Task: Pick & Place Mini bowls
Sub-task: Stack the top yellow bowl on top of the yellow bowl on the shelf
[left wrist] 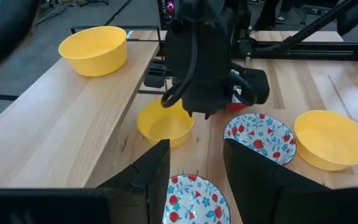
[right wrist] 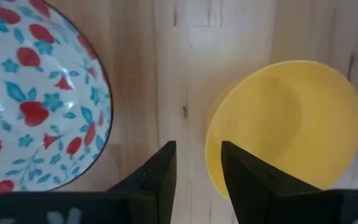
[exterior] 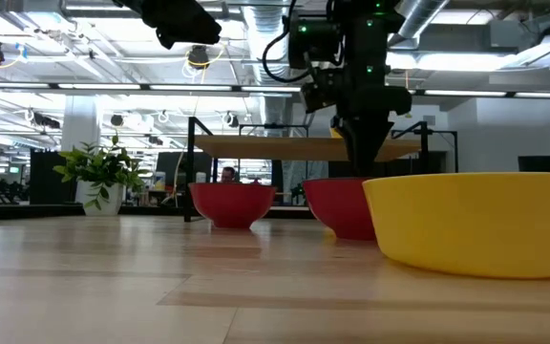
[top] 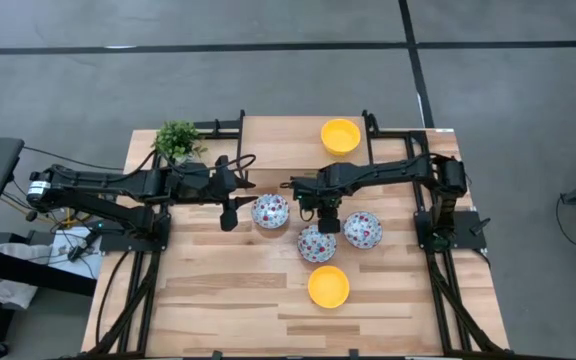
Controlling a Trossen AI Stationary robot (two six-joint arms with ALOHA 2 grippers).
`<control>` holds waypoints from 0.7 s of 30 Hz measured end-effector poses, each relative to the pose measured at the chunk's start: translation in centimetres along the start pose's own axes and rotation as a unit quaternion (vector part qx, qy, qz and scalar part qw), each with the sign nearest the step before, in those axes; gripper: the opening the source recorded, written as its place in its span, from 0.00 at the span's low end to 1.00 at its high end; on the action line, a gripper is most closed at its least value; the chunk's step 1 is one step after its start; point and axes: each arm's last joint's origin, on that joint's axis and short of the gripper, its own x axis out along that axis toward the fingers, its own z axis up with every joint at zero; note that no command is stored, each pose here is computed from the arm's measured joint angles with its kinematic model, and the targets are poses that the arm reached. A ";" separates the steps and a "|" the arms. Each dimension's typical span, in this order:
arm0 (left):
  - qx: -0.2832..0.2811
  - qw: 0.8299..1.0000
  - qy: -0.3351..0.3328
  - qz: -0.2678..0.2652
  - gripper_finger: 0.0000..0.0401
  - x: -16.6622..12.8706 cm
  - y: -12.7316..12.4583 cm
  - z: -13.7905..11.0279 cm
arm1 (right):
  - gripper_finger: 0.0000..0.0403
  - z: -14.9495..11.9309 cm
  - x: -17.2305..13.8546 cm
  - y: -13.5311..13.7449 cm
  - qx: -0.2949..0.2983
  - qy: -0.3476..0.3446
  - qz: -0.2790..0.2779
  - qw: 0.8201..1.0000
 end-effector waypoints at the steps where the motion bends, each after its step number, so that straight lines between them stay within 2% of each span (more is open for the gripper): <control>1: 0.000 1.000 0.000 0.000 0.37 0.0 0.0 0.0 | 0.29 0.0 0.0 0.0 0.002 0.000 0.000 1.000; 10: 0.000 1.000 -0.001 0.000 0.37 0.0 0.0 0.0 | 0.29 0.5 0.3 -0.1 0.024 -0.028 -0.016 0.999; 18: 0.000 1.000 -0.001 0.000 0.37 0.0 0.0 0.0 | 0.29 -0.9 2.4 0.3 0.007 0.006 -0.017 1.000; 21: 0.000 1.000 -0.001 0.000 0.37 0.0 0.0 0.0 | 0.29 -0.9 2.8 0.2 0.004 0.002 -0.034 0.999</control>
